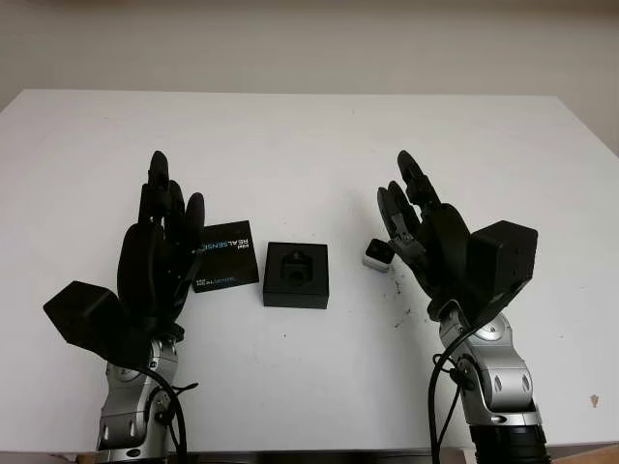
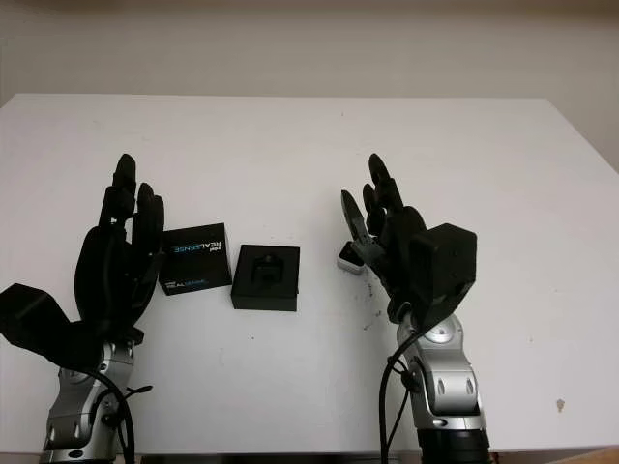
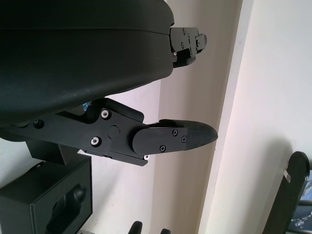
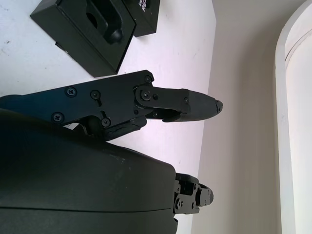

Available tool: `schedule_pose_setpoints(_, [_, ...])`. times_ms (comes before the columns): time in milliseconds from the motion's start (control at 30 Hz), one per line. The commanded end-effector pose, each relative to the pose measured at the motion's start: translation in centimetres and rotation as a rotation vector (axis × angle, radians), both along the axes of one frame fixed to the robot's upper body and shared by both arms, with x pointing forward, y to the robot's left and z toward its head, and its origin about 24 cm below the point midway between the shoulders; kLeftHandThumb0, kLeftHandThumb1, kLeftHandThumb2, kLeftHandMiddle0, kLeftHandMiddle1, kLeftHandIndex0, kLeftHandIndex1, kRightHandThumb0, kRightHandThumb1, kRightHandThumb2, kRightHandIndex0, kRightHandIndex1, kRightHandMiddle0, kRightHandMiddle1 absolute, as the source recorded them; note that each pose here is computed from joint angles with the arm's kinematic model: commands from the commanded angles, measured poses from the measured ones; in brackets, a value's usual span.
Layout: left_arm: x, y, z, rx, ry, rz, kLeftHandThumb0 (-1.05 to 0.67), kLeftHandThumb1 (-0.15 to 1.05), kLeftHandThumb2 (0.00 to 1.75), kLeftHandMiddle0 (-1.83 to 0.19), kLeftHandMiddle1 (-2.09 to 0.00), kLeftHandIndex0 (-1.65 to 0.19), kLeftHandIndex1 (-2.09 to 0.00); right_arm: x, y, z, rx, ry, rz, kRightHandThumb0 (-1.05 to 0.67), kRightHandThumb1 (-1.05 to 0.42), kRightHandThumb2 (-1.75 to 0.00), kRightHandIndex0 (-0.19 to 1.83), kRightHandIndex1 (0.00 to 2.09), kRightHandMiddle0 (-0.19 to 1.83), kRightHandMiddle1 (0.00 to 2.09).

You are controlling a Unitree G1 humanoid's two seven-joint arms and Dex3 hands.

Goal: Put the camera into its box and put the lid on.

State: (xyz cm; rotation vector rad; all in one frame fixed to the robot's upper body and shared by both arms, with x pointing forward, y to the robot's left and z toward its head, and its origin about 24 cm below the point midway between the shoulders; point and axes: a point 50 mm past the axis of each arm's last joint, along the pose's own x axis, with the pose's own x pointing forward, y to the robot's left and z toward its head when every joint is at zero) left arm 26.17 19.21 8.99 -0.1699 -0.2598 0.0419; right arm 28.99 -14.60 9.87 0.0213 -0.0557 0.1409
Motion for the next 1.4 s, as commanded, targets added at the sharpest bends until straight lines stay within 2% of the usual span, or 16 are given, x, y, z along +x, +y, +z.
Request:
schedule_pose_setpoints(0, [0.2, 0.0, 0.6, -0.002, -0.022, -0.003, -0.54, 1.05, 0.4, 0.05, -0.05, 0.06, -0.06, 0.3, 0.3, 0.9, 0.012, -0.04, 0.011, -0.54, -1.05, -0.44, -0.02, 0.06, -0.04, 0.13])
schedule_pose_setpoints(367, [-0.3, 0.5, 0.7, 0.02, -0.028, 0.006, -0.52, 1.05, 0.42, 0.05, -0.05, 0.07, -0.05, 0.2, 0.6, 0.3, 0.022, -0.036, 0.018, -0.55, -1.05, -0.44, 0.01, 0.07, -0.02, 0.15])
schedule_pose_setpoints(500, [-0.3, 0.3, 0.6, 0.005, -0.018, 0.009, -0.51, 1.05, 0.43, 0.06, -0.05, 0.07, -0.05, 0.7, -0.1, 1.1, 0.026, -0.061, 0.013, -0.56, -1.05, -0.32, 0.04, 0.08, 0.01, 0.18])
schedule_pose_setpoints(567, [-0.3, 0.3, 0.5, 0.001, -0.016, 0.007, -0.51, 1.05, 0.44, 0.06, -0.05, 0.08, -0.05, 1.3, -0.8, 2.0, -0.017, -0.108, 0.014, -0.52, -1.05, -0.2, 0.09, 0.1, 0.04, 0.22])
schedule_pose_setpoints(633, [-0.1, 0.2, 0.4, -0.004, -0.015, 0.006, -0.51, 1.05, 0.44, 0.06, -0.05, 0.08, -0.05, 2.2, -1.8, 3.3, -0.08, -0.166, 0.049, -0.5, -1.04, -0.1, 0.14, 0.12, 0.04, 0.32])
schedule_pose_setpoints(667, [0.0, 0.1, 0.3, -0.007, -0.015, 0.006, -0.52, 1.05, 0.43, 0.06, -0.05, 0.08, -0.05, 2.6, -2.4, 4.0, -0.127, -0.199, 0.067, -0.49, -1.01, -0.07, 0.16, 0.12, -0.05, 0.52])
schedule_pose_setpoints(700, [0.0, 0.1, 0.3, -0.009, -0.014, 0.004, -0.52, 1.05, 0.43, 0.05, -0.06, 0.07, -0.05, 3.1, -2.9, 4.7, -0.162, -0.214, 0.086, -0.5, -0.99, -0.06, 0.19, 0.14, -0.07, 0.62])
schedule_pose_setpoints(833, [0.1, 0.1, 0.4, -0.012, -0.013, 0.003, -0.51, 1.05, 0.45, 0.06, -0.05, 0.08, -0.05, 4.9, -4.5, 7.9, -0.317, -0.285, 0.145, -0.44, -0.89, -0.03, 0.21, 0.14, -0.13, 0.76])
schedule_pose_setpoints(867, [0.1, 0.1, 0.4, -0.011, -0.013, 0.007, -0.51, 1.05, 0.44, 0.06, -0.05, 0.08, -0.05, 5.3, -4.8, 8.7, -0.381, -0.3, 0.151, -0.39, -0.84, -0.04, 0.22, 0.15, -0.16, 0.85])
schedule_pose_setpoints(967, [0.1, 0.2, 0.3, 0.001, -0.016, 0.009, -0.51, 1.05, 0.44, 0.06, -0.05, 0.08, -0.05, 5.9, -5.4, 10.7, -0.613, -0.356, 0.176, -0.37, -0.79, -0.04, 0.25, 0.18, -0.13, 0.89])
schedule_pose_setpoints(1033, [0.2, 0.1, 0.2, 0.003, -0.016, 0.006, -0.51, 1.05, 0.44, 0.07, -0.05, 0.08, -0.05, 6.3, -5.6, 11.3, -0.739, -0.396, 0.219, -0.34, -0.75, -0.04, 0.3, 0.2, -0.04, 0.84])
schedule_pose_setpoints(1133, [0.3, 0.0, 0.1, -0.012, -0.018, 0.005, -0.52, 1.05, 0.44, 0.07, -0.05, 0.09, -0.05, 6.7, -5.6, 11.8, -0.959, -0.421, 0.259, -0.36, -0.73, -0.05, 0.32, 0.22, -0.02, 0.91])
schedule_pose_setpoints(1200, [0.4, -0.2, 0.1, -0.02, -0.017, 0.006, -0.53, 1.05, 0.44, 0.07, -0.05, 0.08, -0.05, 6.8, -5.6, 12.1, -1.152, -0.444, 0.294, -0.42, -0.73, -0.05, 0.35, 0.23, 0.08, 0.77])
schedule_pose_setpoints(1300, [0.5, -0.2, 0.1, -0.024, -0.02, 0.005, -0.53, 1.05, 0.43, 0.08, -0.05, 0.09, -0.05, 7.1, -5.7, 12.3, -1.351, -0.442, 0.36, -0.37, -0.73, -0.05, 0.37, 0.18, 0.25, 0.4])
schedule_pose_setpoints(1367, [0.5, -0.2, 0.1, -0.023, -0.018, 0.009, -0.52, 1.05, 0.43, 0.08, -0.05, 0.09, -0.04, 7.2, -5.5, 12.3, -1.468, -0.421, 0.39, -0.35, -0.72, -0.06, 0.39, 0.14, 0.33, 0.23])
